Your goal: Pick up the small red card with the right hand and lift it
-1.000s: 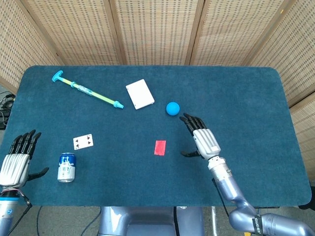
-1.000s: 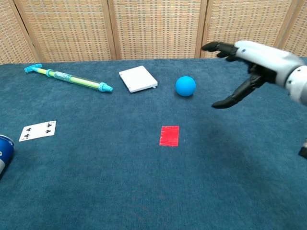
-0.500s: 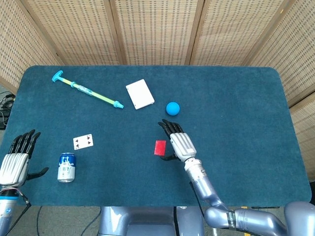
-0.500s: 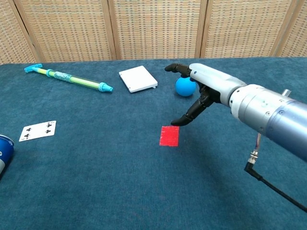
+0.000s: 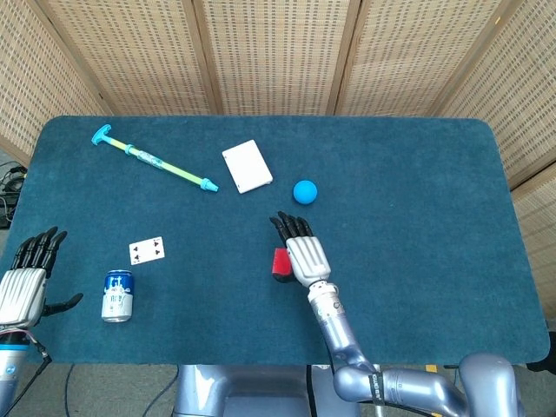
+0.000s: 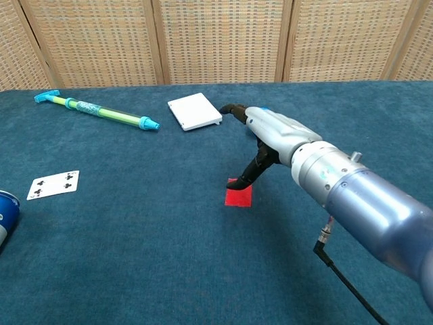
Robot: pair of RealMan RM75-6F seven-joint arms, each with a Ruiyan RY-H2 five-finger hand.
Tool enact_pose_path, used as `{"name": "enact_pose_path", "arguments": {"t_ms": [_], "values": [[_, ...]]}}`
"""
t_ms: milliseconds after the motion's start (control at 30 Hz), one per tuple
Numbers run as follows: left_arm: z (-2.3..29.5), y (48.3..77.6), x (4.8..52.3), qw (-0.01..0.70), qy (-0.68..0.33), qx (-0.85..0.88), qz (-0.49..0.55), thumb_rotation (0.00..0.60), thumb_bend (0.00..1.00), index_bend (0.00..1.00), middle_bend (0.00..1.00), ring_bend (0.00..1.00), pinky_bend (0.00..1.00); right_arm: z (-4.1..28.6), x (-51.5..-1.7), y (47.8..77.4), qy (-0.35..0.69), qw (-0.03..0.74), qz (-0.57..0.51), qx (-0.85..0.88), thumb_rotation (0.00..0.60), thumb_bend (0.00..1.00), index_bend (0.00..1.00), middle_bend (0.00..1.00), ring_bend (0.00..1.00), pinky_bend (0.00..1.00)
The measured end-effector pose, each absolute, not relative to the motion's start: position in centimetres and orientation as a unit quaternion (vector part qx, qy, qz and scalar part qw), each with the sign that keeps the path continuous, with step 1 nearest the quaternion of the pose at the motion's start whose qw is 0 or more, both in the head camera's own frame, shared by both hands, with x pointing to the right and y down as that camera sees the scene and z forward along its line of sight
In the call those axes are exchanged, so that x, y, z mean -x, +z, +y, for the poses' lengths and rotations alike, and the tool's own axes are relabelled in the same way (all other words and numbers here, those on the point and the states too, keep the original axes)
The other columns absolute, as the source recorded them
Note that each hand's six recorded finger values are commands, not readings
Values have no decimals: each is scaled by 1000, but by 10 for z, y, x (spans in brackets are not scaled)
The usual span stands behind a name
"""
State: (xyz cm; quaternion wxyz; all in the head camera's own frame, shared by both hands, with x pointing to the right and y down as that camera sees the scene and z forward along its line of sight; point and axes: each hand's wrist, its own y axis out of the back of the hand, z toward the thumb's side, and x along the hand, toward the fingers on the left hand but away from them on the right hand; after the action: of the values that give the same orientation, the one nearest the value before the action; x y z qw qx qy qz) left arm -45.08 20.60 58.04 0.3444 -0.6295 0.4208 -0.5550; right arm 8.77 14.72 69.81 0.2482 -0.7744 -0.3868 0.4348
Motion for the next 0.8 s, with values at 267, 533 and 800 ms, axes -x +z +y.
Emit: {"name": "enact_pose_path", "arguments": {"t_ms": [267,533,800], "values": [[205,579,452,342,-552,631,424,600,127,0,0,0,34,159,-75,711,457,271,-369,763,600,297,49,0,0,0],[204,579,453,340,-551,632,425,600,127,0,0,0,34,164,-64,720,471,287,-360,753,600,296,49,0,0,0],[204,580,453,338,-553,633,424,600,127,0,0,0,35,164,-65,731,487,298,-351,742,600,296,49,0,0,0]]}}
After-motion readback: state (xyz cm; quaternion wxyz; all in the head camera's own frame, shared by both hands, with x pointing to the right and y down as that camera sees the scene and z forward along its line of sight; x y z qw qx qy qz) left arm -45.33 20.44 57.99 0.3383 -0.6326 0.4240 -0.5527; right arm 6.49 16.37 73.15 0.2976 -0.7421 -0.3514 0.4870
